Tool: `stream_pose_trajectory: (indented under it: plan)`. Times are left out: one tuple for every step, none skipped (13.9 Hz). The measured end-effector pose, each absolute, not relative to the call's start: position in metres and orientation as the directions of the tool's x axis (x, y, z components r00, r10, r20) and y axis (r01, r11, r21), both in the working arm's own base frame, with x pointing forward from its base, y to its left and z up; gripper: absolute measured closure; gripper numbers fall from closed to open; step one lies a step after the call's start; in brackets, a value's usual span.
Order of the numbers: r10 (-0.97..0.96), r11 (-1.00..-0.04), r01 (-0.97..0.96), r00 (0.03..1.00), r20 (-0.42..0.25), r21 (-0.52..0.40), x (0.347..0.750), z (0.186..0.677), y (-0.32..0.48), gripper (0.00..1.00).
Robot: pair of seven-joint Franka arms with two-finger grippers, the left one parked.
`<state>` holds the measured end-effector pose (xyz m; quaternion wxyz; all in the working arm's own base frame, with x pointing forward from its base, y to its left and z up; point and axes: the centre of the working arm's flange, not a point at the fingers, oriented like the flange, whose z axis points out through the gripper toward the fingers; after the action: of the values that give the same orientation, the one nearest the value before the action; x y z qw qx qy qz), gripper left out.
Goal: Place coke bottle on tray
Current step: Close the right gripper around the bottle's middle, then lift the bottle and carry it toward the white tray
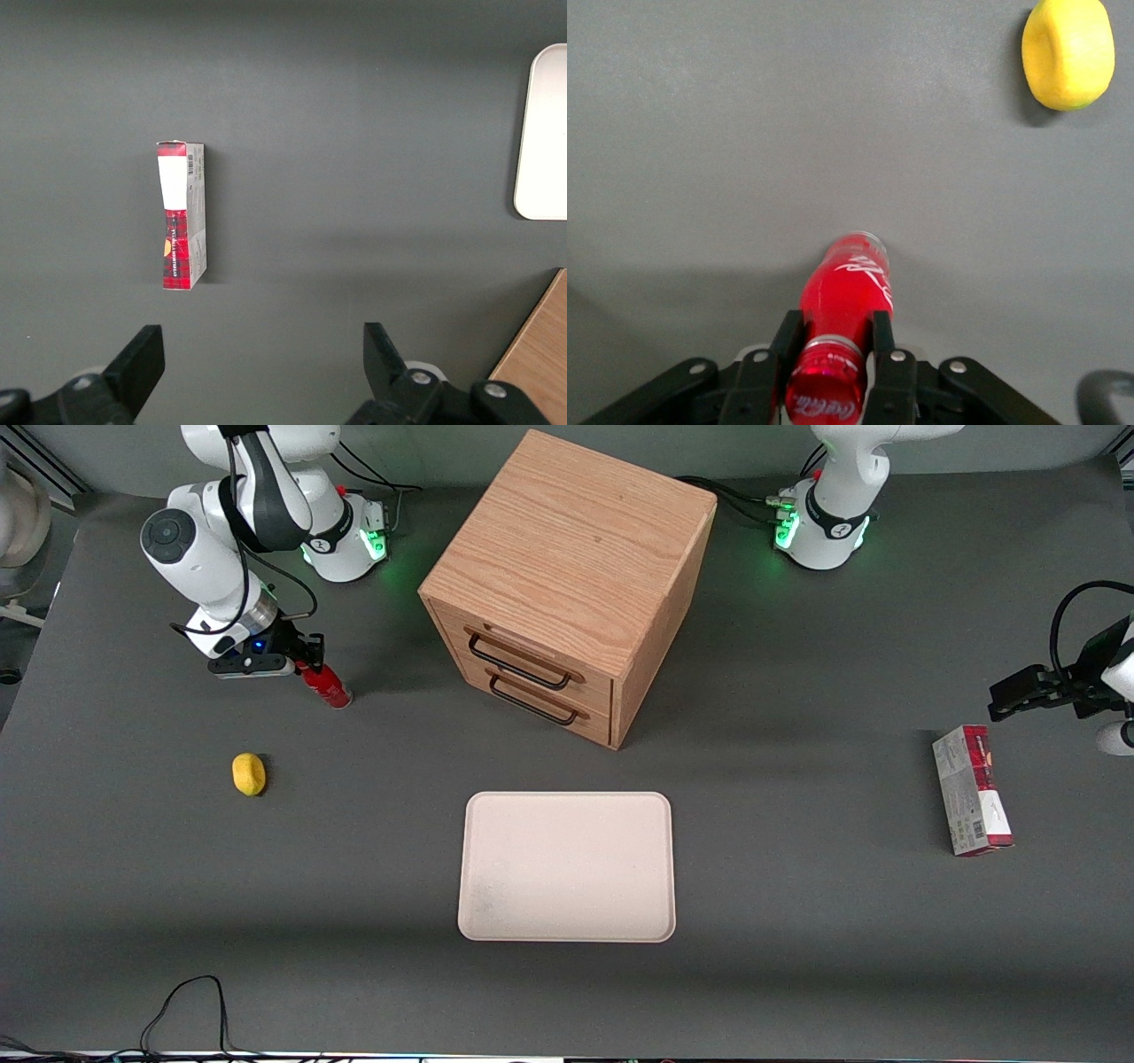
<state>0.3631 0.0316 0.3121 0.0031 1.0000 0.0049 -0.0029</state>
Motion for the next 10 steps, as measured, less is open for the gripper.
stream_pose_trajectory:
  plan:
    - [0.002, -1.000, 0.002, 1.000, -0.016, 0.007, 0.371, 0.319, 0.029, 0.64]
    - [-0.010, -1.000, -0.010, 1.000, -0.023, 0.006, 0.381, 0.331, 0.025, 0.64]
    - [-0.021, -1.000, -0.021, 0.999, -0.025, 0.006, 0.394, 0.349, 0.022, 0.64]
    - [-0.031, -1.000, -0.031, 0.999, -0.028, 0.005, 0.410, 0.371, 0.019, 0.64]
    - [-0.038, -0.999, -0.038, 0.999, -0.034, 0.006, 0.428, 0.399, 0.017, 0.64]
    - [-0.041, -0.999, -0.040, 0.998, -0.047, 0.007, 0.448, 0.428, 0.016, 0.64]
    - [-0.041, -0.999, -0.040, 0.997, -0.062, 0.008, 0.468, 0.458, 0.017, 0.64]
    - [-0.043, -0.999, -0.043, 0.996, -0.072, 0.009, 0.487, 0.485, 0.018, 0.64]
    - [-0.046, -0.999, -0.046, 0.996, -0.075, 0.009, 0.507, 0.509, 0.019, 0.64]
    - [-0.048, -0.999, -0.047, 0.996, -0.072, 0.006, 0.526, 0.531, 0.021, 0.64]
